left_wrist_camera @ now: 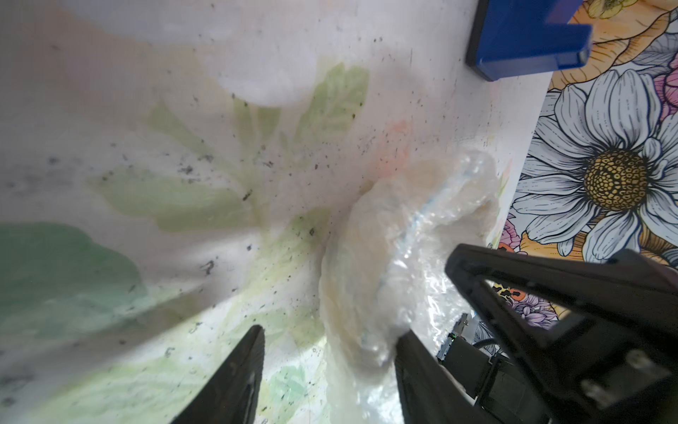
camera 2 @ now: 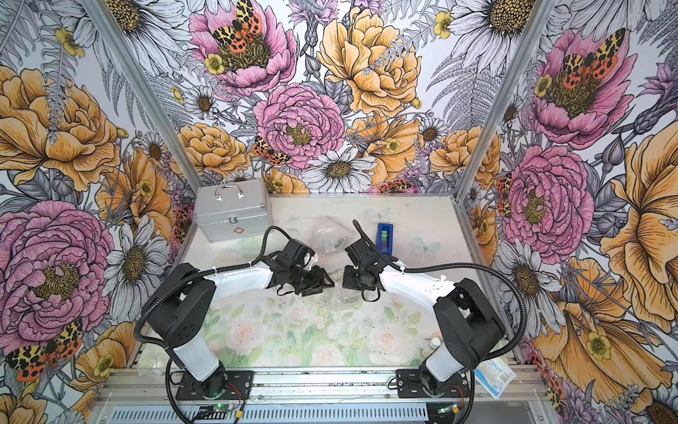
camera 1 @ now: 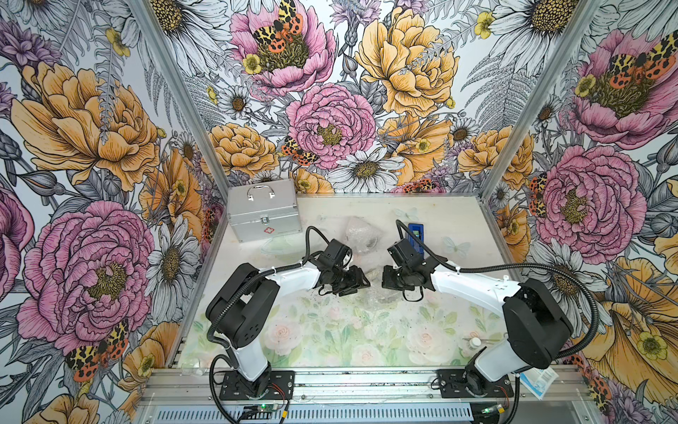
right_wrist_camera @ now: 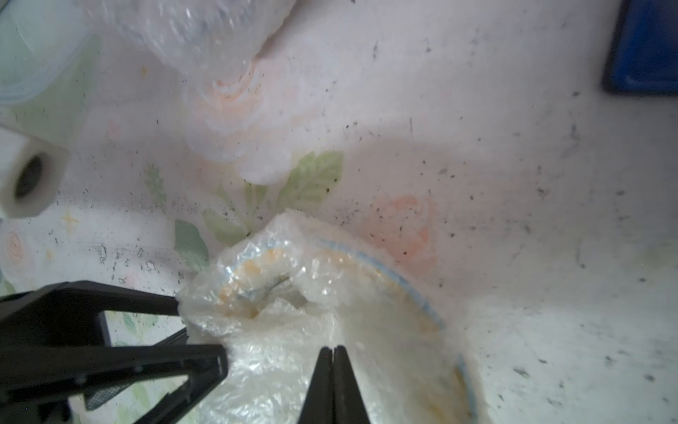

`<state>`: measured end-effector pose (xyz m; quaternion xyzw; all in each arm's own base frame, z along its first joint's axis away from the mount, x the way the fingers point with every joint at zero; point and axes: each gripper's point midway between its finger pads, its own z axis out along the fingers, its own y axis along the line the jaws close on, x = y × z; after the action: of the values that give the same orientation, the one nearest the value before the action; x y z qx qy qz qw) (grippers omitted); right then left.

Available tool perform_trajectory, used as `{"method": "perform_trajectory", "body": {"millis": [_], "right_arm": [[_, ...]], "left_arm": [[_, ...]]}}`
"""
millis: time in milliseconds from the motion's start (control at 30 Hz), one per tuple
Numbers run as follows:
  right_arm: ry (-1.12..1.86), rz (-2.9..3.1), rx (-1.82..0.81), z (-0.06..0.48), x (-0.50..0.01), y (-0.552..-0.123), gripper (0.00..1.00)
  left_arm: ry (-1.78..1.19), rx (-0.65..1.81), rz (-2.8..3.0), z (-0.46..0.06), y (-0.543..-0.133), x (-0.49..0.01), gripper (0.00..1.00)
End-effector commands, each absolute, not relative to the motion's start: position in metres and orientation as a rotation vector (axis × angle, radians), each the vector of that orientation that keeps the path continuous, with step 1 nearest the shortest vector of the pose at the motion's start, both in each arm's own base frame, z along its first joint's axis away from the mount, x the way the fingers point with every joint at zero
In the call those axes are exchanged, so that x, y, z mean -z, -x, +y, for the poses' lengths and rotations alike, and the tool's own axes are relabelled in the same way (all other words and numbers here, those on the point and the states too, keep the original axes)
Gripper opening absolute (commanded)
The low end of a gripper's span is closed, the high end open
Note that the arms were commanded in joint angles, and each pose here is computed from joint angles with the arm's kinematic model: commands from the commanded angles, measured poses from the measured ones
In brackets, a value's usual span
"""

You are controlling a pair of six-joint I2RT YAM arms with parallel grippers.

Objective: Wrap bowls in bubble wrap
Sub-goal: Stick the tape on the bubble wrap.

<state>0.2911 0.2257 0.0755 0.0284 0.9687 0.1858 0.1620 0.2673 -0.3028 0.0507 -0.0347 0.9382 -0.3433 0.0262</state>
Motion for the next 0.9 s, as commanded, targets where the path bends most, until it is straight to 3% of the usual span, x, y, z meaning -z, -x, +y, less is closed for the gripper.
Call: {"method": "perform_trajectory", "body": {"millis": [0, 400, 500, 667, 867], "right_arm": [[-0.073, 2.718, -0.525, 0.231, -0.083, -0.311, 0.0], [-0.071, 2.743, -0.485, 0.226, -0.062, -0.31, 0.0], [-0.04, 2.709, -0.522, 0.23, -0.081, -0.303, 0.01], [-0.006, 2.73, -0.504, 0.232, -0.085, -0.277, 0.11], [-0.006, 2.804, -0.46, 0.228, -0.059, -0.251, 0.07]], "left_arm": [[0.083, 1.093, 2.881, -0.311, -0.267, -0.05, 0.56], [0.09, 1.085, 2.892, -0.312, -0.271, -0.043, 0.48], [0.099, 1.085, 2.9, -0.312, -0.273, -0.04, 0.43], [0.113, 1.084, 2.891, -0.314, -0.278, -0.04, 0.35], [0.144, 1.07, 2.877, -0.312, -0.284, -0.041, 0.25]]}}
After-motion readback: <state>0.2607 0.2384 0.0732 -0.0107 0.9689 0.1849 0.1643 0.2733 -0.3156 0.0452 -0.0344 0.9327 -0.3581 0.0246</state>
